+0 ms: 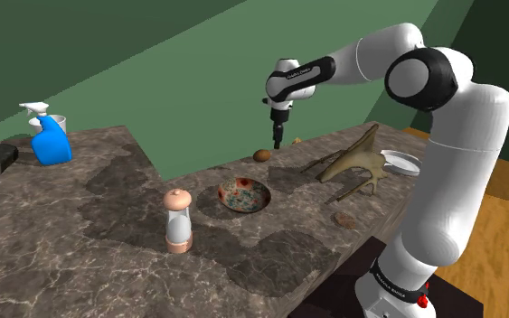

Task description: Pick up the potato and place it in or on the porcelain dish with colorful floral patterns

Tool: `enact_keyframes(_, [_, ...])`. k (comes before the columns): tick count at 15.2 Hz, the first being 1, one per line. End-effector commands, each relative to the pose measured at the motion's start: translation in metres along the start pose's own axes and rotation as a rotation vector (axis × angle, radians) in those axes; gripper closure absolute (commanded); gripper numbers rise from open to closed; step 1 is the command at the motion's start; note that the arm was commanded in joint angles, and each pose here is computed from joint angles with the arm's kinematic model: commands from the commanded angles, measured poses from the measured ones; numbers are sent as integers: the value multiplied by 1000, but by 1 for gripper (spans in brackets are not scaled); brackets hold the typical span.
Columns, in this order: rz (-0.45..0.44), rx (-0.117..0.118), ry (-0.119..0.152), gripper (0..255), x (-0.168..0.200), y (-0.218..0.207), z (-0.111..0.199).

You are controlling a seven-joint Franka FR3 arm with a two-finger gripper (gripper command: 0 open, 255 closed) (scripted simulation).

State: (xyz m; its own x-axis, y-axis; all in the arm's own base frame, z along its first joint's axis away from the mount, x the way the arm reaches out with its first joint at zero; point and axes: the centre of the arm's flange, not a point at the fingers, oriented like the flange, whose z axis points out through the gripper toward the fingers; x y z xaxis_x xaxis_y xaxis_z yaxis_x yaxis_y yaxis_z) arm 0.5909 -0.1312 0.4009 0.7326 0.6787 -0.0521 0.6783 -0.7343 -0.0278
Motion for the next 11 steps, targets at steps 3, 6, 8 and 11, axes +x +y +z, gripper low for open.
enact_keyframes(3, [-113,1,-24,0,31,36,31])
enact_keyframes(6, [-194,2,-42,0,55,62,52])
enact_keyframes(8, [-235,2,-51,0,68,73,63])
enact_keyframes(11, [-235,2,-51,0,67,73,79])
